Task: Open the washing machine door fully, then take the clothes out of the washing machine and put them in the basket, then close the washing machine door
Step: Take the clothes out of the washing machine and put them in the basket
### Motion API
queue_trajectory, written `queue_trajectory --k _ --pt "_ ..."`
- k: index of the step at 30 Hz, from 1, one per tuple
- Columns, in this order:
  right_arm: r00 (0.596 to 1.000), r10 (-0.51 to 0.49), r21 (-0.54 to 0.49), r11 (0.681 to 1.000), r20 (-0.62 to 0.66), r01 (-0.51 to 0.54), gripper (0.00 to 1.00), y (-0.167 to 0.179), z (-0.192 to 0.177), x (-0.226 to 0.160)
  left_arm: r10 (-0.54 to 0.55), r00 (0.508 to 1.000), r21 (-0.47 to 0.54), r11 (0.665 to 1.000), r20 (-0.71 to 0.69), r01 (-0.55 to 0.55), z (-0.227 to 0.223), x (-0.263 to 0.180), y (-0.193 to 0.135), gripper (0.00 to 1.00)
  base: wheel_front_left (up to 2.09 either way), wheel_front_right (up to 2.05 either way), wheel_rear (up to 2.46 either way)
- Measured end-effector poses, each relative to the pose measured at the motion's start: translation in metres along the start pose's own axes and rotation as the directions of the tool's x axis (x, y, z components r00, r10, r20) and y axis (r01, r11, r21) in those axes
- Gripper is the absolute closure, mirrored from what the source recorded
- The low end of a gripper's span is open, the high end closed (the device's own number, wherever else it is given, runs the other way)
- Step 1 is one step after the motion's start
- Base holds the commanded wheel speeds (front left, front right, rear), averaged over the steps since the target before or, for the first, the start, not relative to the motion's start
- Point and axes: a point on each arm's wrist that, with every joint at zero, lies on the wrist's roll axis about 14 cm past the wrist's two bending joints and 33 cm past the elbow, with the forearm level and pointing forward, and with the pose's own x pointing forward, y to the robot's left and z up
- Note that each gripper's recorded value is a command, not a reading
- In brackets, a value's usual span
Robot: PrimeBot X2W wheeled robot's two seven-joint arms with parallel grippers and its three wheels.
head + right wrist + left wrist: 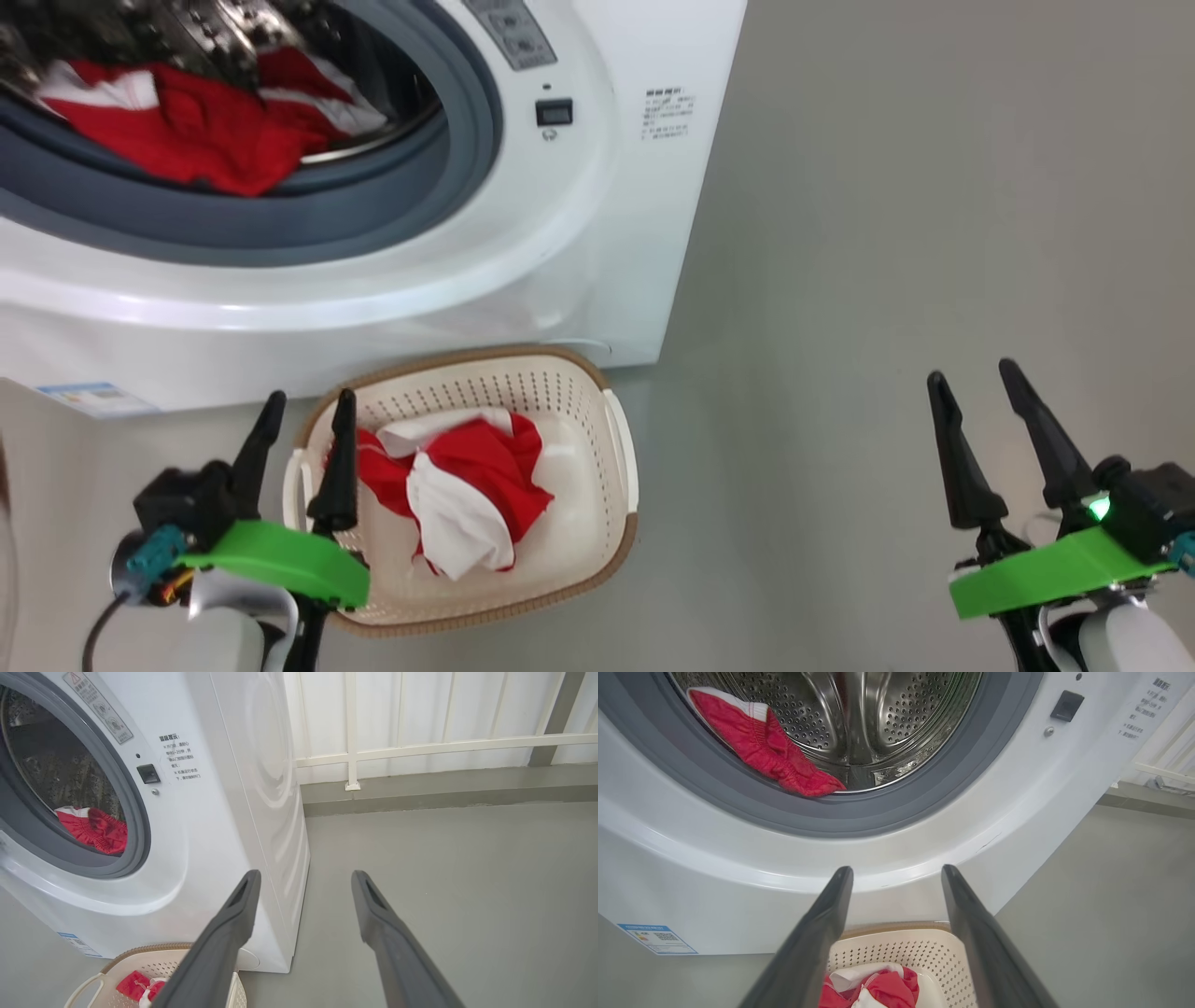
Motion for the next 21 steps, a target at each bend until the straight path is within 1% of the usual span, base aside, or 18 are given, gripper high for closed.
queue_trajectory --k 11,21 --pt "1.000 0.008 -0.002 1.000 0.009 -0.008 0.00 0.003 0.008 -0.034 -0.015 0.991 0.033 0.999 0.131 0.011 0.042 -0.043 -0.006 0.00 0.00 0.00 0.00" --pt "1.000 0.017 -0.005 1.000 0.017 -0.017 0.00 0.005 0.012 -0.053 0.014 0.980 0.051 0.998 0.198 -0.025 0.059 -0.081 0.002 0.00 0.00 0.00 0.00"
